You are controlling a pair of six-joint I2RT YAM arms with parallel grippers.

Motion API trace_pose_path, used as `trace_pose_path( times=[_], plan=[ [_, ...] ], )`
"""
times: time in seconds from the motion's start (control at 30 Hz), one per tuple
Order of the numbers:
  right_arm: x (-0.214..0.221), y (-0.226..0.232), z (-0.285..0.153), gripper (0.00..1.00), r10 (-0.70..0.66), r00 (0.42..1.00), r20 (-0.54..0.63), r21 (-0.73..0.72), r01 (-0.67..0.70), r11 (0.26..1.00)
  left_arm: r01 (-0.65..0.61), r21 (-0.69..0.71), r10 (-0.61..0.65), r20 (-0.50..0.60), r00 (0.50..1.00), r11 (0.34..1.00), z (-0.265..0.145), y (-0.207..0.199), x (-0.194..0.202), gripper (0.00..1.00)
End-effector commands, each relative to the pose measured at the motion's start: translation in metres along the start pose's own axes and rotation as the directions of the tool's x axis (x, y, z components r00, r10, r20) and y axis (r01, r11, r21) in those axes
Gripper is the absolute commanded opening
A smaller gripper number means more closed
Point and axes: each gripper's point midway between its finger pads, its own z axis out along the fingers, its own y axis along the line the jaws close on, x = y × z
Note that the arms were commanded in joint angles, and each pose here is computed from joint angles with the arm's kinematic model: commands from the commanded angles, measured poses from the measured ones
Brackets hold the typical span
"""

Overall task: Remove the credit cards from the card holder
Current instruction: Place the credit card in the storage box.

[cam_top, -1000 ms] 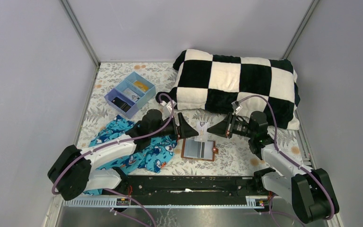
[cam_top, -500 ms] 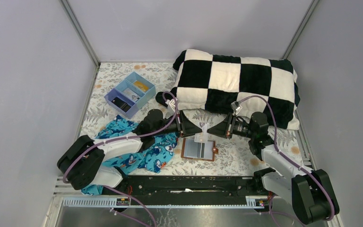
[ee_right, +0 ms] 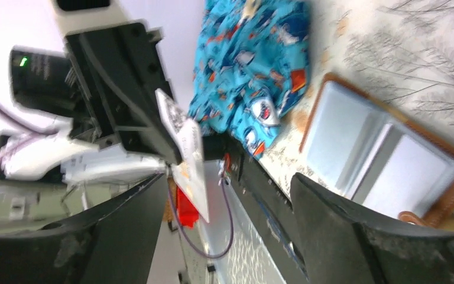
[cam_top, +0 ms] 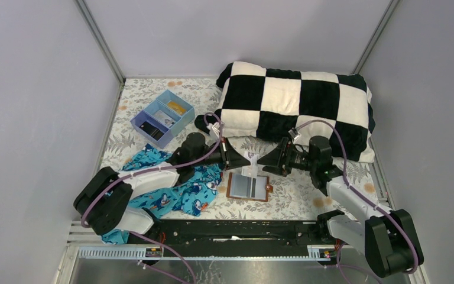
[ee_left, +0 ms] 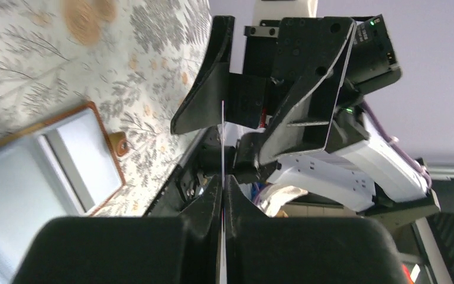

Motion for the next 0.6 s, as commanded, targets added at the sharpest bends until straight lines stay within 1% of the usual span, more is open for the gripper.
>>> trace_pose_path(
  times=[0.0, 0.03, 0.07, 0.17, 0.23, 0.37, 0.47, 0.57],
  plan=[
    [-0.025, -0.027, -0.016, 0.85, -0.11, 0.992, 0.058, 0.336, 0.084, 0.938, -0.106, -0.074, 0.114, 0.114, 0.987, 0.992, -0.02, -0.018, -0.041, 0.0],
    [-0.029, -0.028, -0.024, 0.86, -0.131, 0.989, 0.063, 0.401, 0.095, 0.911, -0.095, -0.124, 0.111, 0.133, 0.985, 0.988, -0.03, -0.012, -0.049, 0.0],
    [-0.033, -0.028, -0.029, 0.88, -0.157, 0.985, 0.074, 0.435, 0.109, 0.894, -0.089, -0.159, 0.115, 0.16, 0.98, 0.983, -0.039, -0.009, -0.059, 0.0],
    [-0.04, -0.022, -0.036, 0.91, -0.209, 0.973, 0.101, 0.458, 0.141, 0.878, -0.064, -0.271, 0.132, 0.243, 0.961, 0.96, -0.078, 0.001, -0.098, 0.0],
    [-0.042, -0.022, -0.039, 0.92, -0.226, 0.968, 0.108, 0.471, 0.15, 0.869, -0.046, -0.321, 0.141, 0.281, 0.949, 0.946, -0.106, 0.006, -0.123, 0.0],
    [-0.052, -0.031, -0.043, 0.97, -0.242, 0.958, 0.153, 0.526, 0.129, 0.841, -0.027, -0.324, 0.147, 0.353, 0.924, 0.946, -0.159, 0.005, -0.177, 0.0],
    [-0.067, -0.029, -0.041, 0.99, -0.263, 0.947, 0.185, 0.544, 0.124, 0.83, -0.034, -0.312, 0.161, 0.391, 0.906, 0.949, -0.19, 0.004, -0.217, 0.0],
    [-0.079, -0.026, -0.042, 1.0, -0.273, 0.948, 0.163, 0.589, 0.129, 0.798, -0.038, -0.351, 0.193, 0.417, 0.888, 0.936, -0.209, 0.007, -0.249, 0.0]
  ],
)
